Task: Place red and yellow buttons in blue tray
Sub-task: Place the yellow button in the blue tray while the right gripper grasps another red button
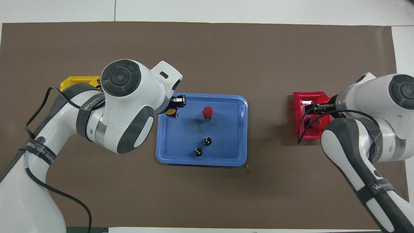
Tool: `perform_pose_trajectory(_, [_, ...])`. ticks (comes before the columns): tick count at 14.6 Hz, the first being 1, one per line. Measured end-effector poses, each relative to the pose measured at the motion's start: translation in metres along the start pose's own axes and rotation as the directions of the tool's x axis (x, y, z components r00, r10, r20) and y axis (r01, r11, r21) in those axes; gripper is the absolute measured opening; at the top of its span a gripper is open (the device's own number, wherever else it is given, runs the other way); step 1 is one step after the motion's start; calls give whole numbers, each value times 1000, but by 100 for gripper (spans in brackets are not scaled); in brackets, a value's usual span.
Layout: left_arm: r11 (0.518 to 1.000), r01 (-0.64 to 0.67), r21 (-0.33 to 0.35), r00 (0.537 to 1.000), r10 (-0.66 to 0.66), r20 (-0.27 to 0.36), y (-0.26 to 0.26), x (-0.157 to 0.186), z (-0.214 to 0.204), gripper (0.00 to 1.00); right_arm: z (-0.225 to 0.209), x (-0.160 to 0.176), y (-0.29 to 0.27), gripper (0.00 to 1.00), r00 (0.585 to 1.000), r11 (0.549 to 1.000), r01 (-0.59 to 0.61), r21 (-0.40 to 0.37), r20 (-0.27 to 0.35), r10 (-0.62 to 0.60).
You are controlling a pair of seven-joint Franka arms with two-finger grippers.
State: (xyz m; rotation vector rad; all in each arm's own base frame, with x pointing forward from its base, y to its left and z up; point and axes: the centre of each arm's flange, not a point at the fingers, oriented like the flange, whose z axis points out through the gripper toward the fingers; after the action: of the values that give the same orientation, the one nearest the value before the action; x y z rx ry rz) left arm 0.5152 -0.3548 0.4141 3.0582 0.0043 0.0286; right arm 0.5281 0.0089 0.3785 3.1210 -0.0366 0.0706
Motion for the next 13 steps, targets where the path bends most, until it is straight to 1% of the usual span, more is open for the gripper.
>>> perform_pose_trajectory(2, [1000, 0, -5, 1000, 0, -9, 8, -1, 26, 41, 10, -11, 3, 84, 1000, 1000, -11, 10, 6, 11])
perform_pose_trajectory(3, [1000, 8, -13, 1000, -9, -19, 15, -4, 39, 41, 12, -14, 3, 81, 1000, 1000, -13, 13, 11, 13])
perform_pose_trajectory(5, [999, 24, -25, 999, -25, -32, 31, -9, 62, 41, 15, -18, 2, 79, 1000, 1000, -13, 15, 15, 12])
perform_pose_trajectory(8, [999, 31, -29, 999, -32, -37, 34, -10, 60, 41, 22, -23, 0, 77, 1000, 1000, -7, 16, 4, 7])
perform_pose_trajectory(10, [999, 32, -29, 999, -33, -37, 34, -10, 60, 41, 28, -27, -1, 73, 1000, 1000, 4, 16, 6, -4])
perform_pose_trajectory(11, [999, 32, -28, 999, -33, -35, 33, -10, 61, 48, 29, -28, -1, 73, 1000, 1000, 8, 16, 4, -8])
perform_pose_trajectory(12, [999, 33, -25, 999, -34, -32, 33, -10, 63, 58, 30, -28, -1, 68, 1000, 1000, 11, 16, 1, -11])
perform_pose_trajectory(13, [999, 34, -23, 999, -35, -30, 32, -10, 65, 64, 30, -28, -1, 58, 1000, 1000, 12, 16, -3, -12])
